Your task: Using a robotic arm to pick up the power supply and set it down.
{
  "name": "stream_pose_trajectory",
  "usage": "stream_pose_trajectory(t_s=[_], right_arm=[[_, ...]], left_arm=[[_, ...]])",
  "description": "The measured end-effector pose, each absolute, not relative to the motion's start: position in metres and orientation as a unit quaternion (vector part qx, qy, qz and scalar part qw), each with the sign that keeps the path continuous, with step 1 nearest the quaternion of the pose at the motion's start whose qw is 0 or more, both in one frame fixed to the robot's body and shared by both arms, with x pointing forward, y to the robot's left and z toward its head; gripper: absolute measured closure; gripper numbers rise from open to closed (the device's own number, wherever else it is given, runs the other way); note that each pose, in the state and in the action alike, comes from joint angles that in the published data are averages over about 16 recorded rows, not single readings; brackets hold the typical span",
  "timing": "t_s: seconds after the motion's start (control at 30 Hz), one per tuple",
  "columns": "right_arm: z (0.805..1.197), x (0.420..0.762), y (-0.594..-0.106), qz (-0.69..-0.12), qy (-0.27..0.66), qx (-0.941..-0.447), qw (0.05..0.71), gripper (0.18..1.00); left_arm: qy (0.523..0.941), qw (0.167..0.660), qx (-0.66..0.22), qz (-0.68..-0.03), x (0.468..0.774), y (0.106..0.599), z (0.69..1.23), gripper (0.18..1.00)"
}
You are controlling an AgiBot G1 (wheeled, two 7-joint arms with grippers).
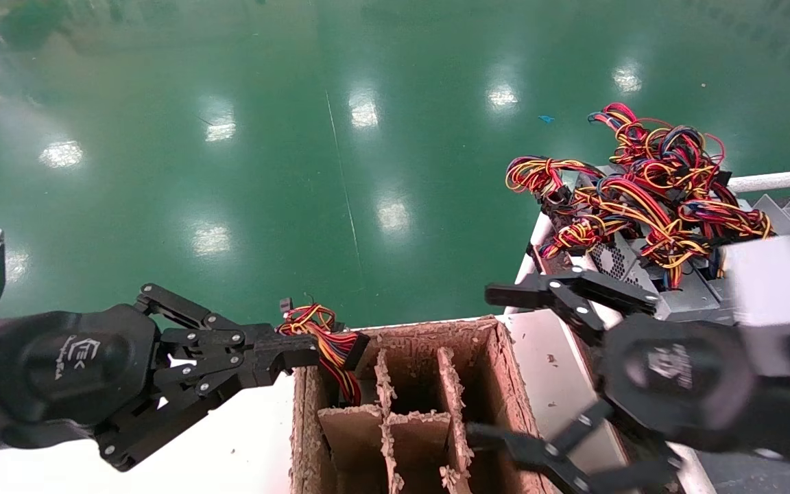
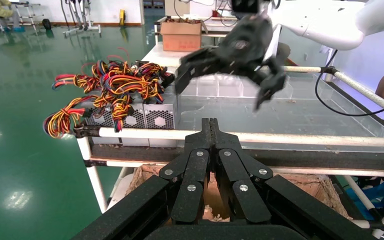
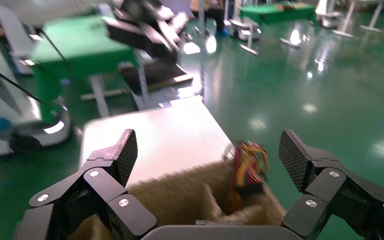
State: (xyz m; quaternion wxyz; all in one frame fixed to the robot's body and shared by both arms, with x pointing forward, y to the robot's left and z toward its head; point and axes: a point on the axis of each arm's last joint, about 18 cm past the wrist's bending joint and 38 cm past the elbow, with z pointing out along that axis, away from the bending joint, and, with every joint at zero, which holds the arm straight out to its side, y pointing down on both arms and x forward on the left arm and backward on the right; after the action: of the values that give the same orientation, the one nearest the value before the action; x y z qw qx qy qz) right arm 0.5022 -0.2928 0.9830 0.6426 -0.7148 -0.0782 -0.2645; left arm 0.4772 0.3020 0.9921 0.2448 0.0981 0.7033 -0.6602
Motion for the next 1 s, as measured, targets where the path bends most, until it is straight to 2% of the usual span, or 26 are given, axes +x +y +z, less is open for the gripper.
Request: stream_pose_trajectory(t_s=[0.4,0.67,0.87,1.0], right_arm=[[0.969,0.540,-0.275,-0.283,-0.048,-0.728,0.623,0.178],[0.962,0.569,-0.249,-0.280,-0.032,-0.735,0.617,0.178],[0.957,0.603,-0.217,-0.272,-0.014,-0.741,0.614,0.178],[0.956,0.621,-0.198,-0.263,-0.005,-0.745,0.613,0.178]], left_arm=[[0.703,0.245,0.098,-0.660,0.477,0.302,0.992,0.986],[0.703,0.245,0.098,-0.660,0.477,0.302,0.992,0.948],[0.703,0.245,0.098,-0.660,0.477,0.302,0.992,0.878],[0.703,0.245,0.098,-0.660,0.477,0.302,0.992,0.803]])
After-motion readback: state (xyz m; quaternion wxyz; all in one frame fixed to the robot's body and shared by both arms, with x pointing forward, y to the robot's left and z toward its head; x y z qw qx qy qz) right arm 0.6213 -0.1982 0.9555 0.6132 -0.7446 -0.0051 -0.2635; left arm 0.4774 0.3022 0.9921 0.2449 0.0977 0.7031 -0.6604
